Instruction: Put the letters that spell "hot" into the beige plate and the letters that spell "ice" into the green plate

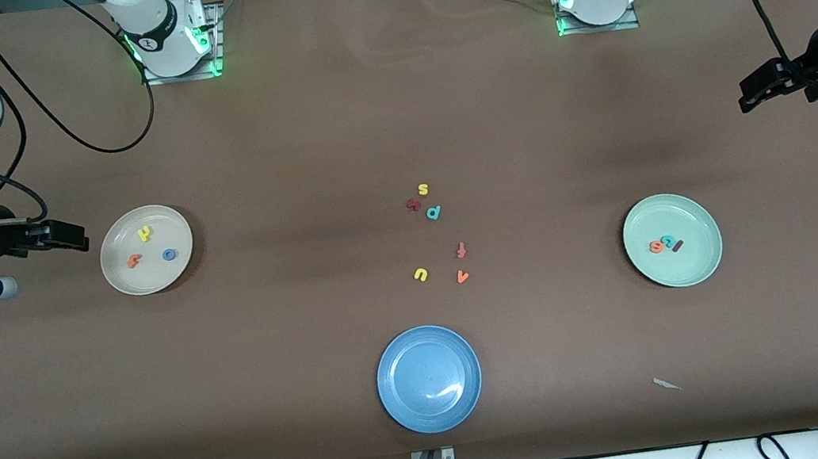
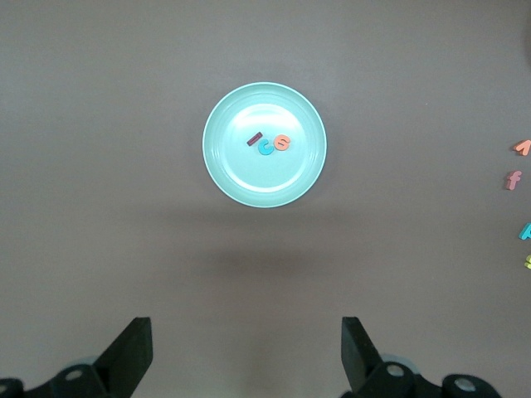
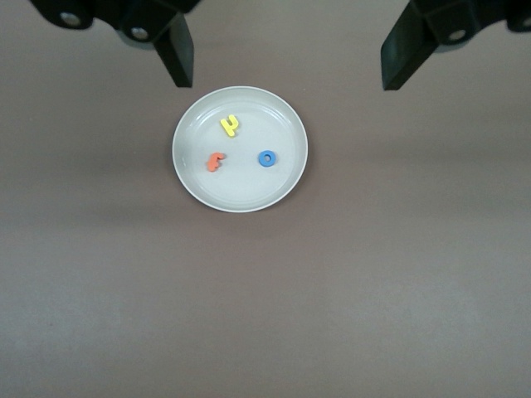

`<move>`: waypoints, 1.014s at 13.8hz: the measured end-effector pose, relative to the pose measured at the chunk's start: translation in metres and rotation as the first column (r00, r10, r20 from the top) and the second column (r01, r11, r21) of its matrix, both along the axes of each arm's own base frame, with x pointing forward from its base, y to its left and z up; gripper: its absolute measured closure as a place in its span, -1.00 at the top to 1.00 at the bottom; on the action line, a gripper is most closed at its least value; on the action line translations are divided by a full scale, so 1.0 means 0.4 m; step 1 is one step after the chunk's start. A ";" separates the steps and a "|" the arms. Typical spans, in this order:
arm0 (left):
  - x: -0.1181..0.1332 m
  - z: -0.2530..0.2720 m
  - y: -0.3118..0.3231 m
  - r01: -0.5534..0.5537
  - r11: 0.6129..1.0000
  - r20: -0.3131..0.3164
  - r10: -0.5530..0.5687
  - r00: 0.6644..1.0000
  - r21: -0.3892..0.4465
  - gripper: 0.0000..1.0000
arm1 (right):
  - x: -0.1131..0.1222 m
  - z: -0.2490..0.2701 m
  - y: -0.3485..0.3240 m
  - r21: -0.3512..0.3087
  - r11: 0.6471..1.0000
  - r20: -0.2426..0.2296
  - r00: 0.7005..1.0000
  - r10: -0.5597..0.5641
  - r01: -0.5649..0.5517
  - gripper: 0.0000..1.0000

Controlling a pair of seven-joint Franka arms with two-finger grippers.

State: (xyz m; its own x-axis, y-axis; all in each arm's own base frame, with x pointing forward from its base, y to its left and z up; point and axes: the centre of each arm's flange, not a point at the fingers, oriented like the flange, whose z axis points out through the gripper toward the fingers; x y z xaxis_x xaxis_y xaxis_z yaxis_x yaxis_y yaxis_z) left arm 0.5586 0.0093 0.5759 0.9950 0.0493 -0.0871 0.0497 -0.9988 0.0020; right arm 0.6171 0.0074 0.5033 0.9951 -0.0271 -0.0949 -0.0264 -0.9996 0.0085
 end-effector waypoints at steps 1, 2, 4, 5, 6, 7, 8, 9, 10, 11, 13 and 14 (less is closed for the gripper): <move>0.000 0.000 0.000 0.000 1.000 0.000 0.000 1.000 0.000 1.00 | 0.000 0.001 0.000 0.001 1.000 0.002 1.000 0.000 0.000 1.00; 0.000 0.000 0.000 0.000 1.000 0.000 0.000 1.000 0.000 1.00 | 0.001 0.004 0.000 0.002 1.000 0.004 1.000 0.000 0.000 1.00; 0.000 0.000 0.000 0.000 1.000 0.000 0.000 1.000 0.000 1.00 | 0.001 0.010 0.002 0.003 1.000 0.009 1.000 0.000 0.000 0.99; 0.000 0.000 0.000 0.000 1.000 0.000 0.000 1.000 0.000 1.00 | -0.001 0.016 0.003 0.003 1.000 0.012 1.000 0.001 -0.001 0.99; 0.000 -0.001 0.000 0.000 1.000 -0.001 0.000 1.000 0.000 1.00 | -0.002 0.021 0.003 0.003 1.000 0.016 1.000 0.001 -0.001 1.00; 0.000 -0.001 0.000 0.000 1.000 -0.001 0.000 1.000 0.000 1.00 | -0.003 0.024 0.005 0.004 1.000 0.018 1.000 0.002 -0.002 1.00; 0.000 -0.001 0.000 0.000 1.000 -0.001 0.000 1.000 0.000 1.00 | -0.003 0.025 0.009 0.004 1.000 0.019 1.000 0.005 -0.005 1.00; 0.000 -0.001 0.000 0.000 1.000 -0.001 0.000 1.000 0.000 1.00 | -0.003 0.025 0.013 0.005 1.000 0.018 1.000 0.008 -0.008 1.00; 0.000 -0.001 0.000 0.000 1.000 -0.001 0.000 1.000 0.000 1.00 | -0.003 0.025 0.017 0.005 1.000 0.018 1.000 0.010 -0.010 1.00; 0.000 -0.001 0.000 0.000 1.000 -0.001 0.000 1.000 0.000 1.00 | -0.003 0.025 0.017 0.005 1.000 0.018 1.000 0.010 -0.010 1.00; 0.000 -0.001 0.000 0.000 1.000 -0.001 0.000 1.000 0.000 1.00 | -0.003 0.025 0.017 0.005 1.000 0.018 1.000 0.010 -0.010 1.00; 0.000 -0.001 0.000 0.000 1.000 -0.001 0.000 1.000 0.000 1.00 | -0.003 0.025 0.017 0.005 1.000 0.018 1.000 0.009 -0.010 1.00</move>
